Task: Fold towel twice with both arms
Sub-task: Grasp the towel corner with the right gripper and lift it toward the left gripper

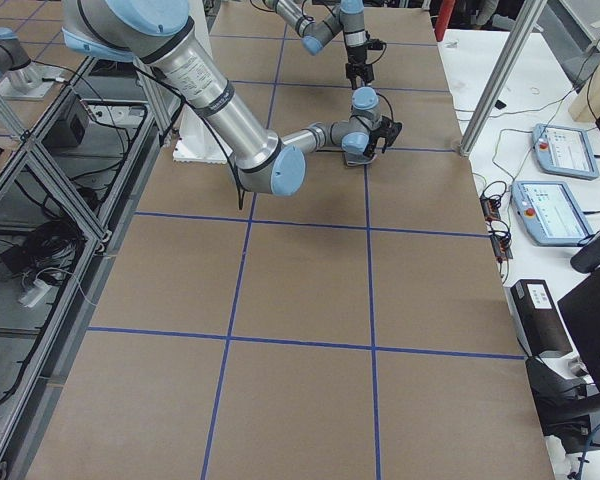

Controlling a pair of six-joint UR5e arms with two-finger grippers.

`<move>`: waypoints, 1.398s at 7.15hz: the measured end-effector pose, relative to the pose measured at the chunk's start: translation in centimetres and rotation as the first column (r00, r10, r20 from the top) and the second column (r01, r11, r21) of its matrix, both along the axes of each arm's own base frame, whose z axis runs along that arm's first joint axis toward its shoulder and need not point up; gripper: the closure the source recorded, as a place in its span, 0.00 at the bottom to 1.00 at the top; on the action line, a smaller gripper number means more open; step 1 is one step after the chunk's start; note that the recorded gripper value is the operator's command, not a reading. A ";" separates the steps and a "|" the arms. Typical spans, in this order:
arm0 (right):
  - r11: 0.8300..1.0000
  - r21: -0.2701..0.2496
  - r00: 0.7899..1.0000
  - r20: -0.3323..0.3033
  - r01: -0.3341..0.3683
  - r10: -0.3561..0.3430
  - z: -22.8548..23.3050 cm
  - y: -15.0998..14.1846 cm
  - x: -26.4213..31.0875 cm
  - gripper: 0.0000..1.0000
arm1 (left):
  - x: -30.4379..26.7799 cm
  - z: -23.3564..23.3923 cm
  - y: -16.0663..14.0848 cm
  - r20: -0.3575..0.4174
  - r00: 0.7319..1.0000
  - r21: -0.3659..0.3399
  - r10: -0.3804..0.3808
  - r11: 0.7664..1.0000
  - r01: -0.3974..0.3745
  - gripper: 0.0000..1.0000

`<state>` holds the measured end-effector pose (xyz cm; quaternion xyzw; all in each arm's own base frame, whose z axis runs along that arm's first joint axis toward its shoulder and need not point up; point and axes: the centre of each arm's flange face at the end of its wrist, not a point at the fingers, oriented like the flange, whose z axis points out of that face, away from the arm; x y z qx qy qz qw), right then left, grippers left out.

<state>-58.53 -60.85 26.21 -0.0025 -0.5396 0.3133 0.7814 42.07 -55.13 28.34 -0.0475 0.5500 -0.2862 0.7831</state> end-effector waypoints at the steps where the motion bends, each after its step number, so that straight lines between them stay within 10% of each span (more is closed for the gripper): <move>1: 1.000 0.000 1.000 -0.002 -0.003 0.003 -0.2 -0.4 0.0 0.02 | -0.3 0.0 -0.2 -0.003 1.000 -0.002 0.001 1.000 -0.001 0.00; 10: 0.996 -0.005 0.995 0.041 0.087 -0.087 -1.8 2.3 -1.5 0.01 | -0.6 0.3 -0.5 0.006 1.000 0.008 0.006 1.000 -0.006 0.00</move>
